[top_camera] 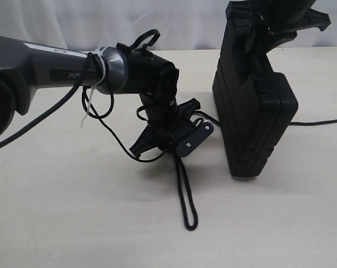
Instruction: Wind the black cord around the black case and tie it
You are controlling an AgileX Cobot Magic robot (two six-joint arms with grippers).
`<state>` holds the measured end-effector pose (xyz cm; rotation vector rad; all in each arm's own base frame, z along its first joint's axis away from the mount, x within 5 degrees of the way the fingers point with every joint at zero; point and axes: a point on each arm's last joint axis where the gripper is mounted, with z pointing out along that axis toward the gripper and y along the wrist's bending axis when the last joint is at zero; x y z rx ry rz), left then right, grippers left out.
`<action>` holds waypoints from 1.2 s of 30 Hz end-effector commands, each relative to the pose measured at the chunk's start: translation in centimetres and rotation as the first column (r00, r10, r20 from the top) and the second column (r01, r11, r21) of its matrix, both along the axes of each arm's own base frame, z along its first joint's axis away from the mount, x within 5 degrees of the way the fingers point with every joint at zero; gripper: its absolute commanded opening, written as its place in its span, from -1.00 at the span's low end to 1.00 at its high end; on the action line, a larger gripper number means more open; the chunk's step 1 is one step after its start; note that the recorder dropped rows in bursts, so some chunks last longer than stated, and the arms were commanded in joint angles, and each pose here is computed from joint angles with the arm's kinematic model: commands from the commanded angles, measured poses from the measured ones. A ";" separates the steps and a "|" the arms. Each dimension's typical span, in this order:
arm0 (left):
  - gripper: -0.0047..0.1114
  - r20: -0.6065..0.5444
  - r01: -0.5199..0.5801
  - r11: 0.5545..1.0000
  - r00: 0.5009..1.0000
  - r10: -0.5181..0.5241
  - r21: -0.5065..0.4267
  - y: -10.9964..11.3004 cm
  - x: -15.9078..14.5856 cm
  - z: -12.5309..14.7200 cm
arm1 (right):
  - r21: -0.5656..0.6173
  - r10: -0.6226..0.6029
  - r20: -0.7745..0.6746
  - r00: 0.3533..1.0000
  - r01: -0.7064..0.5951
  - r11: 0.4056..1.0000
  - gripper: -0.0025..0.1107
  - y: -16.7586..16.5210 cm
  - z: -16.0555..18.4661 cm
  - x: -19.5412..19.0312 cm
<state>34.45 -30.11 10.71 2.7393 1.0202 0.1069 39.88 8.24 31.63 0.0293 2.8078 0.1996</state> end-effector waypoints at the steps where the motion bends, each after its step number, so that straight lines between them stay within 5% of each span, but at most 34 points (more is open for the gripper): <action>1: -0.88 -0.077 -0.159 0.987 0.984 0.161 0.025 0.2 -0.6 -0.4 | -0.003 -0.001 0.014 1.000 0.001 1.000 -0.88 0.0 0.3 0.0; 7: -0.92 -0.132 -0.343 0.938 0.929 0.347 0.054 0.5 -1.0 0.1 | -0.003 -0.001 0.014 1.000 0.001 1.000 -0.88 0.0 0.3 0.0; 15: -0.92 -0.215 -0.577 0.816 0.796 0.566 0.013 1.8 -0.4 3.5 | -0.003 -0.001 0.014 1.000 0.001 1.000 -0.88 0.0 0.3 0.0; 21: -0.92 -0.400 -0.747 0.654 0.639 0.657 -0.120 4.2 1.7 6.7 | -0.003 -0.001 0.014 1.000 0.001 1.000 -0.88 0.0 0.3 0.0; 28: -0.92 -0.479 -0.886 0.443 0.450 0.754 -0.134 7.9 4.4 7.8 | -0.003 -0.001 0.014 1.000 0.001 1.000 -0.88 0.0 0.3 0.0; 32: -0.92 -0.496 -0.923 0.347 0.382 0.780 -0.165 9.1 5.4 8.3 | -0.003 -0.001 0.014 1.000 0.001 1.000 -0.88 0.0 0.3 0.0; 36: -0.92 -0.522 -0.929 0.285 0.370 0.769 -0.237 9.2 5.9 9.6 | -0.003 -0.001 0.014 1.000 0.001 1.000 -0.88 0.0 0.3 0.0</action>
